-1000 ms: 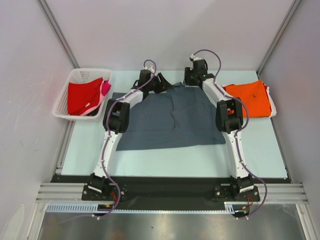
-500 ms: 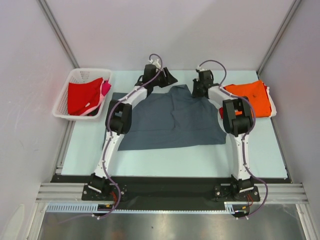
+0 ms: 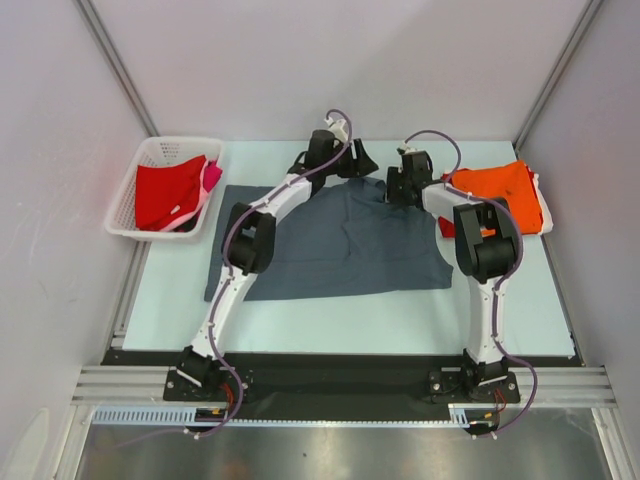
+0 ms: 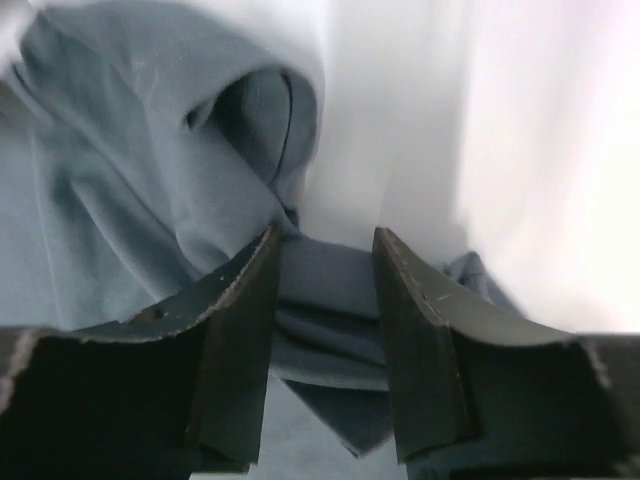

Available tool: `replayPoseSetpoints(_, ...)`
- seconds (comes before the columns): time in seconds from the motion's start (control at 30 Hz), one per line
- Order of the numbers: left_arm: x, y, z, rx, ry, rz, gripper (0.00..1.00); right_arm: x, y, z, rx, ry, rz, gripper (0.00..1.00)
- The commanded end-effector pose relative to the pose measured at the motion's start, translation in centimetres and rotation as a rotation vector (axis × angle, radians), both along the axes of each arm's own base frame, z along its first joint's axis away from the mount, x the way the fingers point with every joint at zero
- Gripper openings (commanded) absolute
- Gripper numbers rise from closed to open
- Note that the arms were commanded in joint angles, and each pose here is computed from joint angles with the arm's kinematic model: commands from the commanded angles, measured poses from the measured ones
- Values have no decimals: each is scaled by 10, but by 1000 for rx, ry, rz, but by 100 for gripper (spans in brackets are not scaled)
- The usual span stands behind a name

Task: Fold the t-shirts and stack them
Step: Fold the tshirt

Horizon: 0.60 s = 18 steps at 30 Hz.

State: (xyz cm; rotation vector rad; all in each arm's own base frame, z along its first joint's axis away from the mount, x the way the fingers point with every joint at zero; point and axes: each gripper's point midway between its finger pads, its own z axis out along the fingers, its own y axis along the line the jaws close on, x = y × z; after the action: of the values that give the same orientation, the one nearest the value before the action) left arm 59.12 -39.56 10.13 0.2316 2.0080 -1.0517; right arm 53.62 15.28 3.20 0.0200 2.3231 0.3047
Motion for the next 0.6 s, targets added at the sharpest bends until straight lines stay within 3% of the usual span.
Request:
replayPoseSetpoints(0.0,3,-2,25,23,-84,-13,68,28,4,20,0,-59,26,48)
replayPoseSetpoints(0.27,-2,12,42,6,-71,2,68,56,15,-6,-29,-13,75,46)
replayPoseSetpoints(0.57,5,34,55,-17,-48,51,66,68,28,-2,-28,-20,115,44)
